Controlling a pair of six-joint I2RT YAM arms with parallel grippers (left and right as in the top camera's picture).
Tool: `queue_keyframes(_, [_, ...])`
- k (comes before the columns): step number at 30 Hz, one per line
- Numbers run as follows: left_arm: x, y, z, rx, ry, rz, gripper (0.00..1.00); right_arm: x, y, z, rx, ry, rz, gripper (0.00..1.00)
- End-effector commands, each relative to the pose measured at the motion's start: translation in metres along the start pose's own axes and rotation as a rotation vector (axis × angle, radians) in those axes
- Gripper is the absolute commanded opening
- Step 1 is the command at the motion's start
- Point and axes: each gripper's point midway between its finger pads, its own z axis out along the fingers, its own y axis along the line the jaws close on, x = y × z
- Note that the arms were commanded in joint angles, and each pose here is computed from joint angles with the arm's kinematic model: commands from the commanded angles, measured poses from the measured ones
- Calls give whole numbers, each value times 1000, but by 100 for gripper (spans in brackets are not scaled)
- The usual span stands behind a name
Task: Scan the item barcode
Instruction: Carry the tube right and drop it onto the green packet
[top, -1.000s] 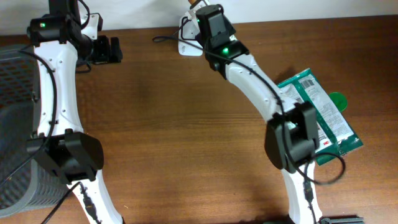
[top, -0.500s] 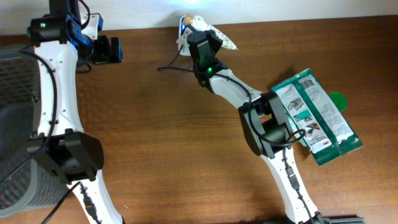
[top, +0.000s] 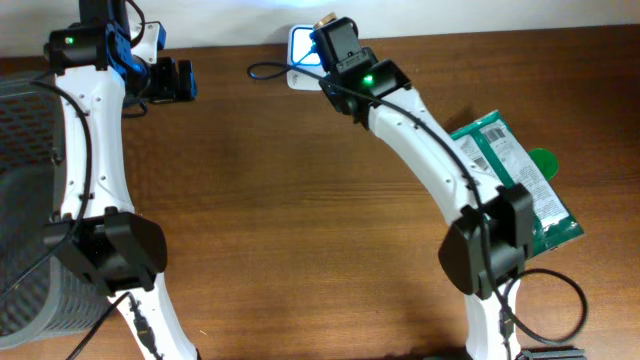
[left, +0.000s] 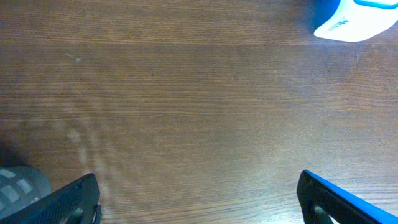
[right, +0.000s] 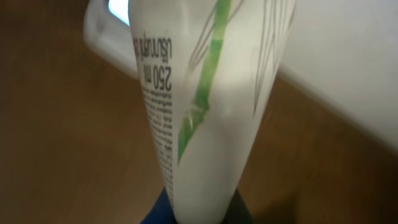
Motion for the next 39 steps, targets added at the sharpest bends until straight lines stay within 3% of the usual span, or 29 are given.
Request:
queue_keyframes(1, [-5,-1,-15,-3,-34,9,99,34,25,-36,-197,132,89,4])
queue_keyframes(4, [-5,-1,-15,-3,-34,9,99,105,33,-53,-314,455,253,4])
queue_keyframes(8, [-5,-1,-15,-3,-34,9,99,195,13,-32,-254,754,352,4])
queue_keyframes(13, [-5,-1,-15,-3,-34,9,99,291,-44,22,-116,862,412,4])
queue_keyframes(17, [-5,-1,-15,-3,-34,9,99,331,-87,31,-15,900,489,4])
queue_keyframes(18, [-5,-1,-15,-3,-34,9,99,335,-94,31,-8,902,513,17])
queue_keyframes(19, [-5,-1,-15,-3,-34,9,99,334,-94,31,-28,897,534,39])
queue_keyframes(20, [-5,-1,-15,-3,-34,9,99,323,-88,32,-104,865,522,46])
queue_keyframes(21, [-5,-1,-15,-3,-34,9,99,307,-85,31,-158,823,521,59])
queue_keyframes(23, [-5,-1,-15,-3,-34,9,99,268,-97,16,-179,713,529,66])
queue_keyframes(26, [-5,-1,-15,-3,-34,9,99,194,-115,-38,-232,490,555,65])
queue_keyframes(28, [-5,-1,-15,-3,-34,9,99,150,-78,-70,-480,362,583,63])
queue_keyframes(29, [-5,-1,-15,-3,-34,9,99,141,-59,-76,-564,354,574,63])
queue_keyframes(33, [-5,-1,-15,-3,-34,9,99,120,-9,-72,-619,336,446,64])
queue_keyframes(39, [-5,-1,-15,-3,-34,9,99,116,7,-67,-625,341,404,65])
